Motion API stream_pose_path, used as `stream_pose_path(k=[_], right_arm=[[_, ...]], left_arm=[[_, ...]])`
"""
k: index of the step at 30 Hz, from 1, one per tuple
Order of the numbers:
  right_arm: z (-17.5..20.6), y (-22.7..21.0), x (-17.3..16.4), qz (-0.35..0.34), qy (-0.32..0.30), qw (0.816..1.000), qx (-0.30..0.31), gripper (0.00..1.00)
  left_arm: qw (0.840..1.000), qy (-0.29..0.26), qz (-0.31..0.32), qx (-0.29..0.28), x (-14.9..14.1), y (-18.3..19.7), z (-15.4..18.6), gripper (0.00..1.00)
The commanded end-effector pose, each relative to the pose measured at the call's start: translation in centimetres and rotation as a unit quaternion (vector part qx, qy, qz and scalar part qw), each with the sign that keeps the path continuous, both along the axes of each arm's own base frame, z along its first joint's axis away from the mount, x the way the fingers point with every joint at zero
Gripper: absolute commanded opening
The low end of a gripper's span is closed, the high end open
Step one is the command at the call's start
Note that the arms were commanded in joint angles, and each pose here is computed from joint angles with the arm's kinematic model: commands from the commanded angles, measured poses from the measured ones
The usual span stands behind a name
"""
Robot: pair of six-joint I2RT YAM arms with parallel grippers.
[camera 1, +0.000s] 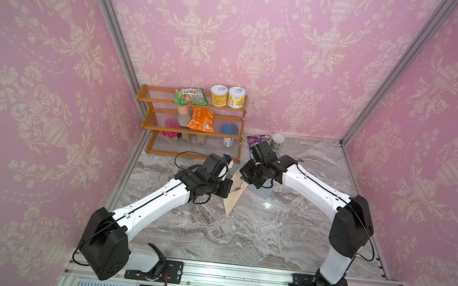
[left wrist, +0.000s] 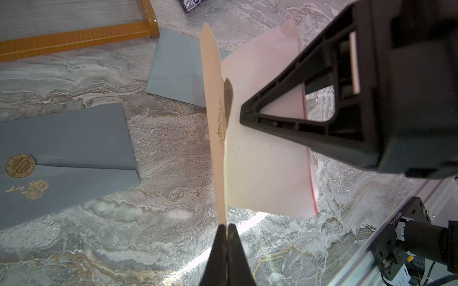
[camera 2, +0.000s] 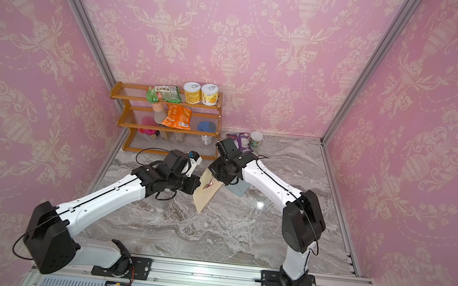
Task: Fold the letter paper in half and place it into the envelope
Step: Place the letter paper in the envelope.
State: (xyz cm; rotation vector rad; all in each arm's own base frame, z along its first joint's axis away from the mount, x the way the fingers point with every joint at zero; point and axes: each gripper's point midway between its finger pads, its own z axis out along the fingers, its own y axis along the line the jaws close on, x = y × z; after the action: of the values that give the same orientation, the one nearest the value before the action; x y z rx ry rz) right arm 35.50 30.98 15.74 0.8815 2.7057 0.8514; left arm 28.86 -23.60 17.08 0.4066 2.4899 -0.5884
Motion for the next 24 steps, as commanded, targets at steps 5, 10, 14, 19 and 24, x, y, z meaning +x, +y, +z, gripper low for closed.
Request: stream_pose_path(k=[5, 10, 14, 19, 24], right_arm=[[-1.4, 1.5, -1.1, 0.0, 0.043, 0.999, 0.005, 0.0], [-2.1, 2.2, -1.2, 0.002, 0.056, 0.998, 0.011, 0.0], [-2.8, 3.2, -1.3, 0.006, 0.071, 0.997, 0.024, 0.0], [-2.4, 3.5, -1.5, 0.007, 0.068, 0.997, 0.029, 0.0], [-1.3, 3.7, -1.4, 0.023, 0.055, 0.998, 0.035, 0.06]], left_arm=[[1.0, -0.026, -0.003, -0.001, -0.2, 0.1, 0.7, 0.0], [1.0, -0.025, -0.004, -0.003, -0.2, 0.0, 0.4, 0.0], [1.0, -0.025, -0.007, -0.004, -0.1, -0.2, 0.4, 0.0], [1.0, -0.022, -0.011, 0.003, 0.1, -0.3, -0.1, 0.0], [1.0, -0.022, -0.012, 0.012, 0.1, -0.1, -0.5, 0.0]])
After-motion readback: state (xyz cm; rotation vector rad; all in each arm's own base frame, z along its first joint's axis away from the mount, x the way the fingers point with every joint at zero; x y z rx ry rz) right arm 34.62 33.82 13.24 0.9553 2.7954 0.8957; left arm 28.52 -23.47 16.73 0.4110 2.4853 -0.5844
